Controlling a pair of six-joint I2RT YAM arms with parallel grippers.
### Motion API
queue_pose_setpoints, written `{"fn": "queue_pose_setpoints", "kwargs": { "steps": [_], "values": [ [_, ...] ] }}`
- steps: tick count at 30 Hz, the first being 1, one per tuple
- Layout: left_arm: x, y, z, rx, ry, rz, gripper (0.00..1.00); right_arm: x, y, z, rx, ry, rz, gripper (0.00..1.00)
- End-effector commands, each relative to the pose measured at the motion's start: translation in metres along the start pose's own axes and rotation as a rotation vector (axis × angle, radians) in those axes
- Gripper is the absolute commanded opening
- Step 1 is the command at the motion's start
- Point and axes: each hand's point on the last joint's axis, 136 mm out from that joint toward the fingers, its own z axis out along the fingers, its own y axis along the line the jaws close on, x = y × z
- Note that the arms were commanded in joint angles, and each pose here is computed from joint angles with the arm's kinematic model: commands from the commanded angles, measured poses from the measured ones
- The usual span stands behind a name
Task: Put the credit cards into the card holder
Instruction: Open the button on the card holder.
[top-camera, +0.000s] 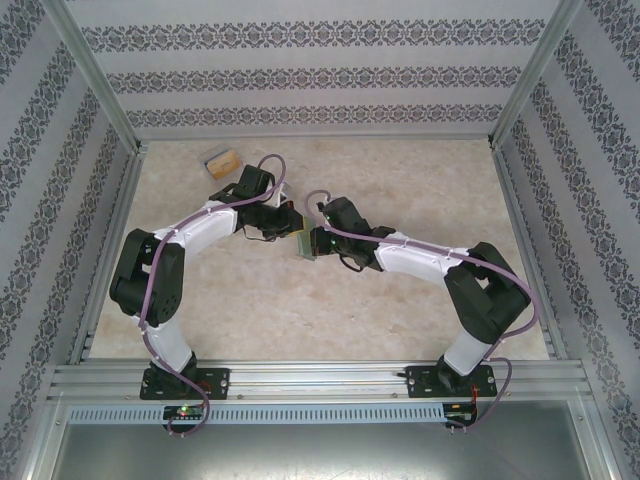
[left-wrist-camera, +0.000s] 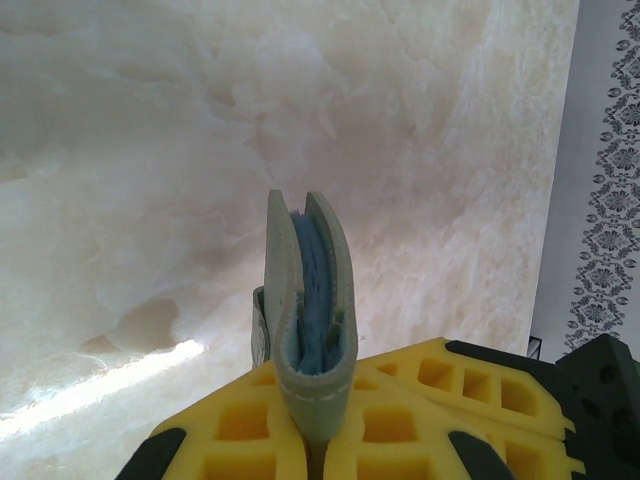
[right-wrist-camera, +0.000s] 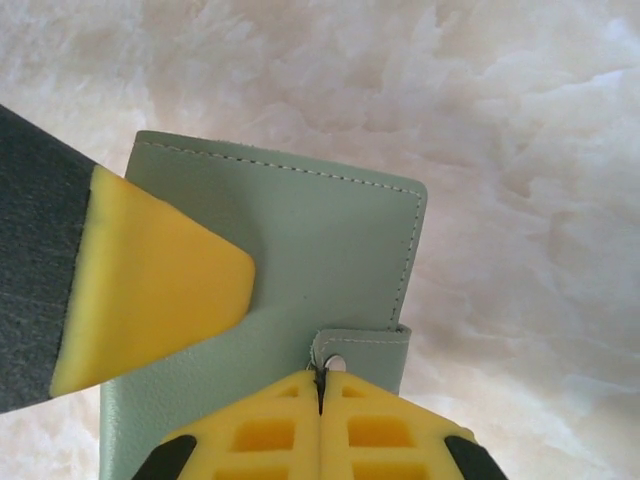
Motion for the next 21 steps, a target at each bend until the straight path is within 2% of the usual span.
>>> {"fn": "queue_pose_setpoints", "kwargs": {
  "steps": [1,6,9,12,13,16,18,21],
  "values": [
    [0.012,-0.024,-0.011,0.053,0.041,0.048,0.00,0.001,-0.029,-0.011,0.075,-0.015,0.048,0.00],
    [0.014,-0.022,-0.010,0.048,0.042,0.059,0.00,0.008,-0.053,-0.024,0.114,-0.020,0.074,0.00],
    [0.014,-0.021,-0.008,0.060,0.038,0.056,0.00,0.013,-0.056,-0.027,0.058,-0.010,0.138,0.00],
    [0.014,-0.017,-0.001,0.083,0.032,0.057,0.00,0.015,-0.047,-0.031,-0.006,-0.009,0.121,0.00],
    [0.015,-0.013,0.003,0.079,0.039,0.054,0.05,0.015,-0.044,-0.033,-0.022,-0.012,0.119,0.00],
    [0.017,-0.001,0.014,0.059,0.046,0.048,0.41,0.007,-0.029,-0.045,-0.099,-0.043,0.123,0.00],
    [0.017,0.008,0.020,0.046,0.045,0.055,0.49,0.000,-0.018,-0.056,-0.138,-0.064,0.102,0.00],
    [0.019,0.020,0.028,0.014,0.065,0.061,0.53,-0.006,-0.009,-0.069,-0.154,-0.080,0.084,0.00]
  ]
}}
